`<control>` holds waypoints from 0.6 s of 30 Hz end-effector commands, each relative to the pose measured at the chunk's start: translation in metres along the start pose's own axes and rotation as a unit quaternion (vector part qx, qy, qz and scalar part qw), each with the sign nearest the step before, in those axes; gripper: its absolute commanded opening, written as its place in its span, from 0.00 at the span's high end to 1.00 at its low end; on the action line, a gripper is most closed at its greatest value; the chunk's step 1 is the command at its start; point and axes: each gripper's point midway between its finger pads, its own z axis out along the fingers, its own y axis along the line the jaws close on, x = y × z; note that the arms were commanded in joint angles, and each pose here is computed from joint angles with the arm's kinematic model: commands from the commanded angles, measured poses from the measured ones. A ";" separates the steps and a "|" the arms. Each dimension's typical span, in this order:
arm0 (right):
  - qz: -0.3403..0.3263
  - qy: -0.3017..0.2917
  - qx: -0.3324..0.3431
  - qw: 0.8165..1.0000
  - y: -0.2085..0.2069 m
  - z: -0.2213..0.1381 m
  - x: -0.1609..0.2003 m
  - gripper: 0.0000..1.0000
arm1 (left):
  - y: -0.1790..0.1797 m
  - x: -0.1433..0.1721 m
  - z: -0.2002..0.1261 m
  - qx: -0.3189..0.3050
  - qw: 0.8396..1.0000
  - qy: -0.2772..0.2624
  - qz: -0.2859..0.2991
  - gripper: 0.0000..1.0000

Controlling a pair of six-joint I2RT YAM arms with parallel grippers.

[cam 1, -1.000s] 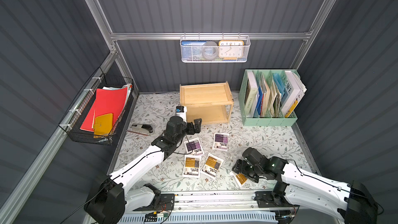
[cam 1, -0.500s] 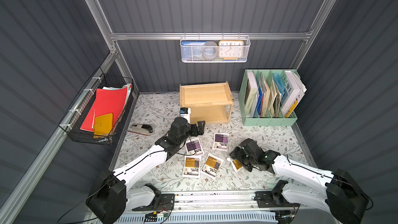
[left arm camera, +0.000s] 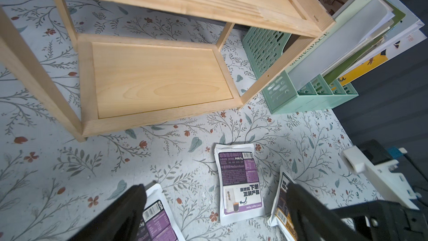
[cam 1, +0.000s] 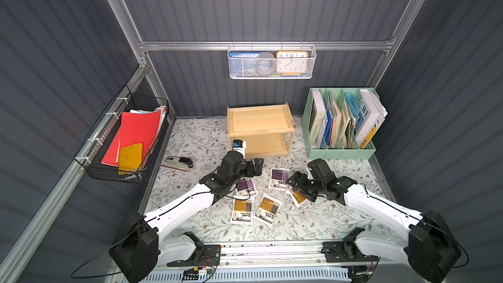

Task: Place the bagged coffee beans on the shelf by color
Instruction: Move the bagged coffee beans to the center of the board, then adjust the bagged coffee beans at the center of the board.

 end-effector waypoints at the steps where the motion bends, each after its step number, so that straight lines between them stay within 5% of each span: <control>1: -0.024 0.057 0.001 0.998 -0.007 -0.002 0.034 0.10 | 0.012 0.008 -0.014 -0.025 0.999 0.007 -0.027 0.00; 12: -0.174 0.130 -0.031 0.976 0.057 0.031 0.086 0.11 | 0.066 0.056 -0.034 -0.131 0.980 0.037 -0.142 0.00; 18: -0.200 0.149 -0.034 0.968 0.076 0.056 0.095 0.12 | 0.082 0.080 -0.037 -0.165 0.970 0.064 -0.167 0.00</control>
